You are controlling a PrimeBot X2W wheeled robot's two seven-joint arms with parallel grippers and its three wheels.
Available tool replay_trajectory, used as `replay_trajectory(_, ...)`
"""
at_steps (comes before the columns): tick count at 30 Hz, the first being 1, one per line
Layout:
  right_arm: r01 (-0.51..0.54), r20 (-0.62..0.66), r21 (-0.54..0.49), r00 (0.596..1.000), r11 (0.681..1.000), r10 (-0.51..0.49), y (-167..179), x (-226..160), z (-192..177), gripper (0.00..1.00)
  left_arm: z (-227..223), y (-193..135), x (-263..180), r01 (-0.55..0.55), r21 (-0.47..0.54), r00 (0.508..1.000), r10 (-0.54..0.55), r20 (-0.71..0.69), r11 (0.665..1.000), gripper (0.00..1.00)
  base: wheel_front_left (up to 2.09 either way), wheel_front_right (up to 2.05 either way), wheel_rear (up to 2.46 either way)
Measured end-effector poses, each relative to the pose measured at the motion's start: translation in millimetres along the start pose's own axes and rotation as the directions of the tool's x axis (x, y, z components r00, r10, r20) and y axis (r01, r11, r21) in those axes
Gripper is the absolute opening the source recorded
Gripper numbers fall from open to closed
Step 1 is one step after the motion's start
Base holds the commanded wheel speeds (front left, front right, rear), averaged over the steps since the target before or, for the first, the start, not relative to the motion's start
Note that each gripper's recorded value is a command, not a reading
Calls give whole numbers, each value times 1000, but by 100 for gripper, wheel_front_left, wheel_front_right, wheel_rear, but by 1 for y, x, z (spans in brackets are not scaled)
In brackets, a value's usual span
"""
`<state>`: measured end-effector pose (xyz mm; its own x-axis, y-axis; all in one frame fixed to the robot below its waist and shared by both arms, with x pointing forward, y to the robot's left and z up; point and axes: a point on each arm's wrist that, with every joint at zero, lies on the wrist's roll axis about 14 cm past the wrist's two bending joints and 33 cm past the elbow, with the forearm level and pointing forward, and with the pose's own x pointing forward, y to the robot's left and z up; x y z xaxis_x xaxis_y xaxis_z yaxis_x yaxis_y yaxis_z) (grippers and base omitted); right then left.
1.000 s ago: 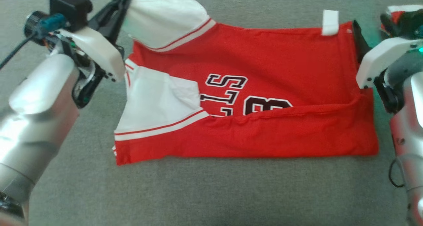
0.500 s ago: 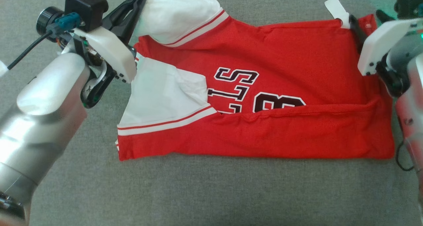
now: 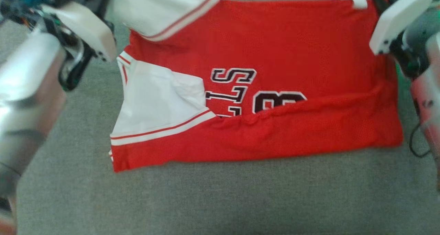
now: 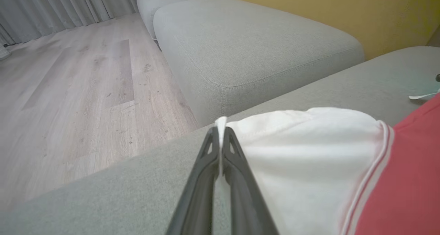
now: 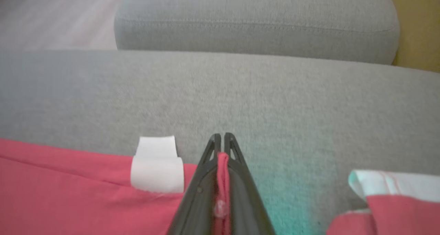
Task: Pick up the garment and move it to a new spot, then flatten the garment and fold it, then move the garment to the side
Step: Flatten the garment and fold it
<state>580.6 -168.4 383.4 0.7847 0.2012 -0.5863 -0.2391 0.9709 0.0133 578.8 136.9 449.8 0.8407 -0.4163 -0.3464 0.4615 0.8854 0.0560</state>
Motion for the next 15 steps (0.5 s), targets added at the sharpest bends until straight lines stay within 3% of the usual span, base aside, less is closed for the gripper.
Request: replay_trajectory(15,-15,290,8,957,1000,12,-2,9,90,0,57,44,40,-86,114,986,68,150,990,0,0,0,0)
